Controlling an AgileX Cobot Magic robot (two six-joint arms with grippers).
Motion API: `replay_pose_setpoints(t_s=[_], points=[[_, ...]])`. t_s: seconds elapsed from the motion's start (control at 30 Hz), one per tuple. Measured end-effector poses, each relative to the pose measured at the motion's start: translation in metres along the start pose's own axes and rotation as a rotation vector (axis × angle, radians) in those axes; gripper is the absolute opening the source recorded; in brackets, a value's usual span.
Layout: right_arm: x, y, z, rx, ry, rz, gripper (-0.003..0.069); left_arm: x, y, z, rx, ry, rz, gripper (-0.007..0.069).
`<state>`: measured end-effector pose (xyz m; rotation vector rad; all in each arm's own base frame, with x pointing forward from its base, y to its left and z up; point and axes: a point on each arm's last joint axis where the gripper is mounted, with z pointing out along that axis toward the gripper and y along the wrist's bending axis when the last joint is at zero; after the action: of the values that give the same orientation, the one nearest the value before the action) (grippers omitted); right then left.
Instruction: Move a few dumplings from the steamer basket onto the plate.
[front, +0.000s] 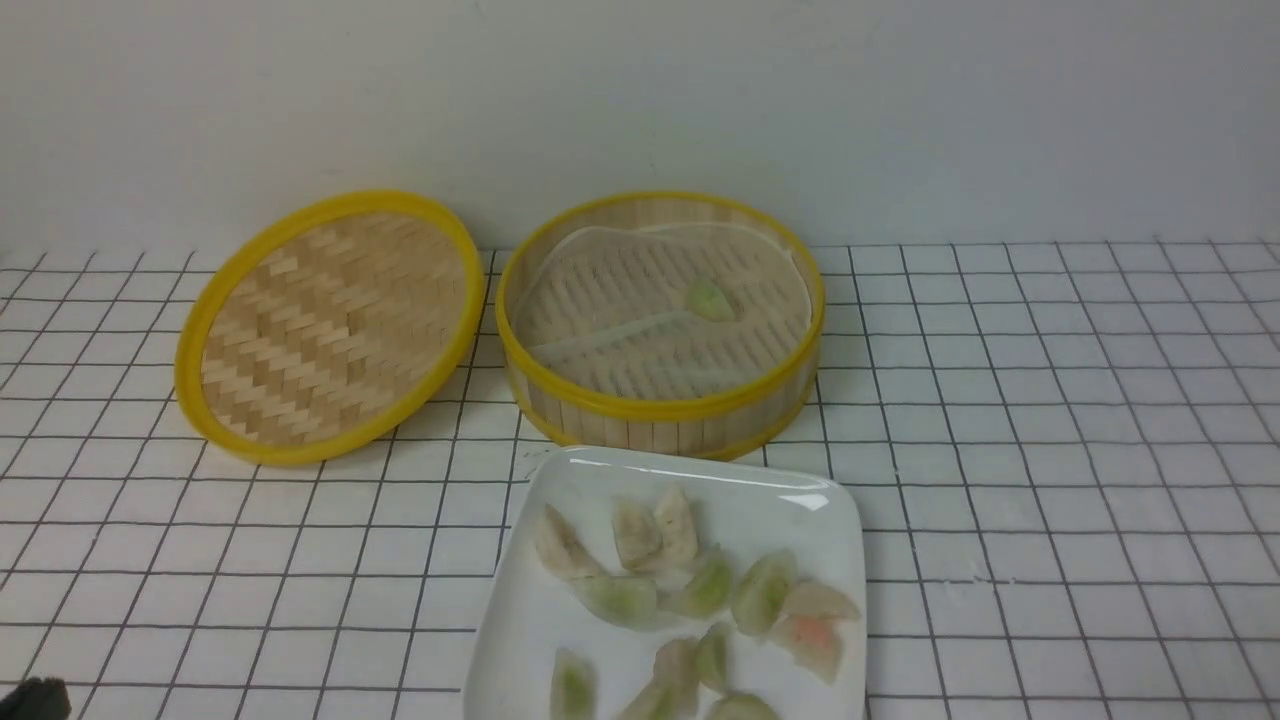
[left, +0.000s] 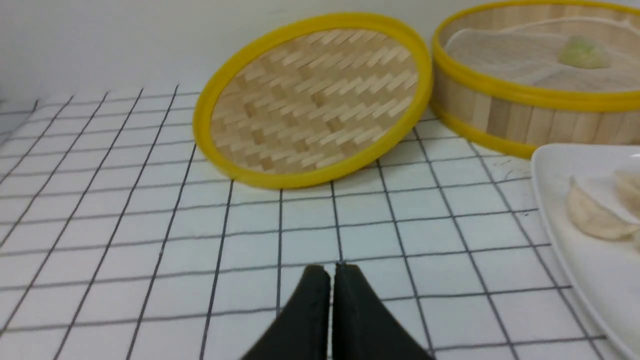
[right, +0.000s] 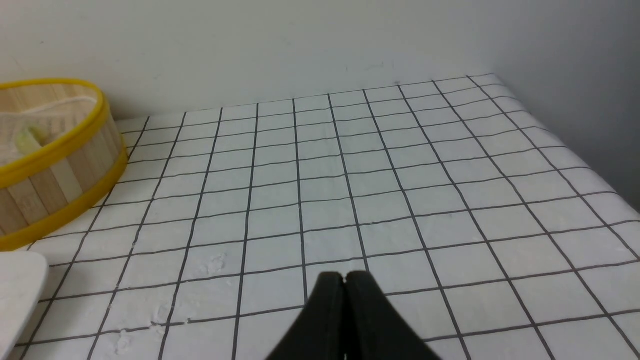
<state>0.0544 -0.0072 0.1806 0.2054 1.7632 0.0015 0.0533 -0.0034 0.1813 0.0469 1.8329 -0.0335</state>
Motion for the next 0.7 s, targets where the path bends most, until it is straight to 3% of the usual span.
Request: replay_pose_setpoints(t_s=[0.7], points=[[0.0002, 0.0, 0.0, 0.0, 0.002, 0.0, -0.0016, 0.0108, 0.0003, 0.0019, -0.01, 0.049, -0.01, -0.0006]])
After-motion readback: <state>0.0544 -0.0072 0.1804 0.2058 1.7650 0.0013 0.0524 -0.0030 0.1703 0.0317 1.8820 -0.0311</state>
